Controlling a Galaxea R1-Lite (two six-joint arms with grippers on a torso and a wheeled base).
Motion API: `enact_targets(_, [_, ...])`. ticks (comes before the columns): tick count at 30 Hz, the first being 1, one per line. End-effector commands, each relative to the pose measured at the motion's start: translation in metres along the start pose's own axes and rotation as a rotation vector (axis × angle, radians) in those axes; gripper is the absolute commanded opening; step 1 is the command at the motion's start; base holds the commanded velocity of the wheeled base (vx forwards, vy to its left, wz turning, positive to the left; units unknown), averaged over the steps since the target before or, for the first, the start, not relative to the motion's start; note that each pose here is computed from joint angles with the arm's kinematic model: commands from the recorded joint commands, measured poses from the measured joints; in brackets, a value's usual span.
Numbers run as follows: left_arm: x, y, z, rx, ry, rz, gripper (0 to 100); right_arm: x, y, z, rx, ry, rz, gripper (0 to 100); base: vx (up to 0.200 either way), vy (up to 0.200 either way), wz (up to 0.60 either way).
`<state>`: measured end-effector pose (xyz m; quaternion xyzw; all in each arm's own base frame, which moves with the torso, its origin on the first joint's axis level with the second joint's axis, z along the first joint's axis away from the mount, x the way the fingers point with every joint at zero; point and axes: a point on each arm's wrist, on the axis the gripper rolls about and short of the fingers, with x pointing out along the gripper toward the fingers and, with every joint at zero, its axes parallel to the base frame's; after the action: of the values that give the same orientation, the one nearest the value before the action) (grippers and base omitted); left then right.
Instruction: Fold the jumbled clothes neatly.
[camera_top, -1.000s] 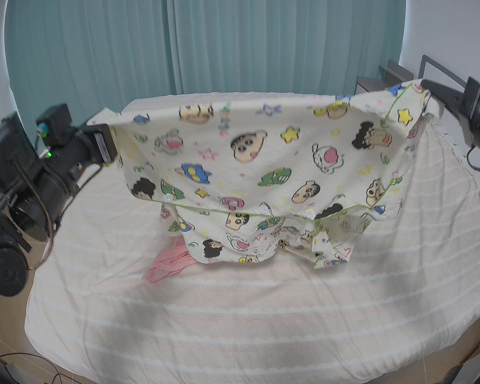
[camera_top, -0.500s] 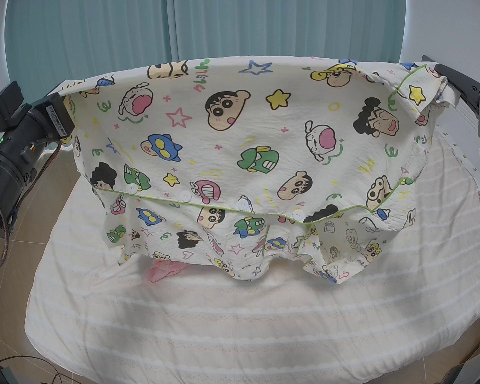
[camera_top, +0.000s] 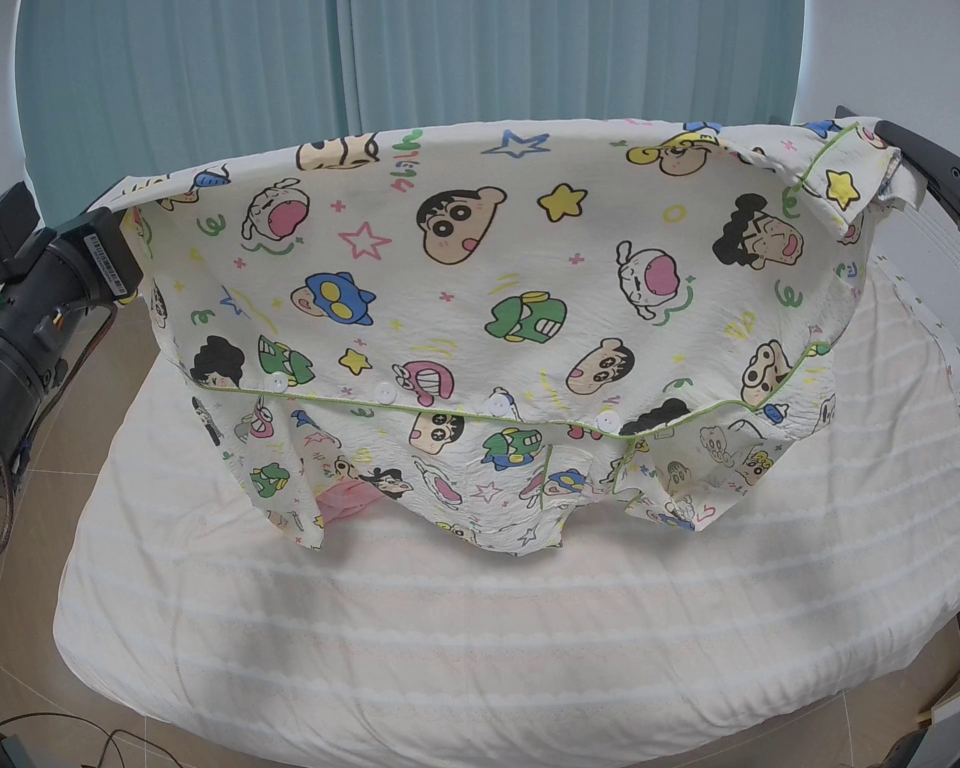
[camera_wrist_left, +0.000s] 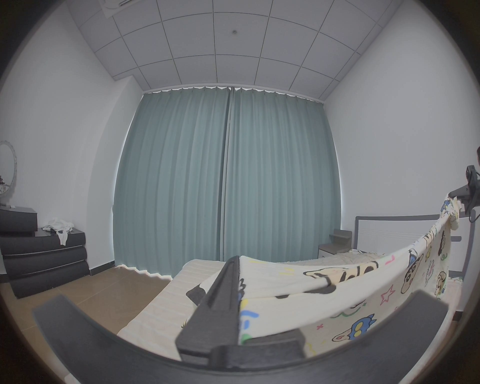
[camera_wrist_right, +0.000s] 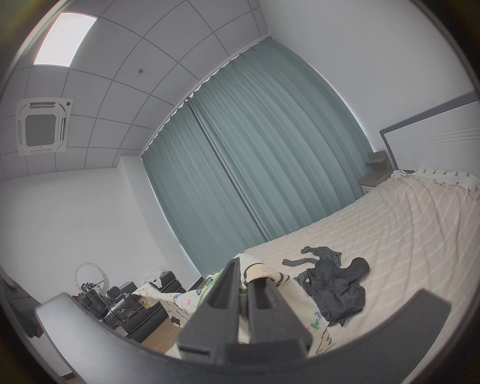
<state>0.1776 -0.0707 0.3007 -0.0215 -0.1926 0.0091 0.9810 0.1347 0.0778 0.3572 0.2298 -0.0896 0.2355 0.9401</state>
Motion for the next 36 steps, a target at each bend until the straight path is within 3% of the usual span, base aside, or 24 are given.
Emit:
enact_targets(1, [-0.0001, -0.0003, -0.0005, -0.007, 0.002, -0.002, 0, 0.0002, -0.0001, -0.0016, -0.001, 0.007, 0.001, 0, 0.0, 0.0, 0.0])
enact_targets(7, [-0.0006, -0.0004, -0.0003, -0.008, 0.001, -0.003, 0, -0.0007, -0.0004, -0.0022, 0.002, 0.008, 0.0, 0, 0.0, 0.0, 0.0])
enact_targets(36, [-0.0012, -0.0011, -0.0028, -0.001, 0.012, -0.007, 0, -0.0012, 0.0, 0.0002, 0.004, -0.002, 0.001, 0, 0.0, -0.2, 0.0])
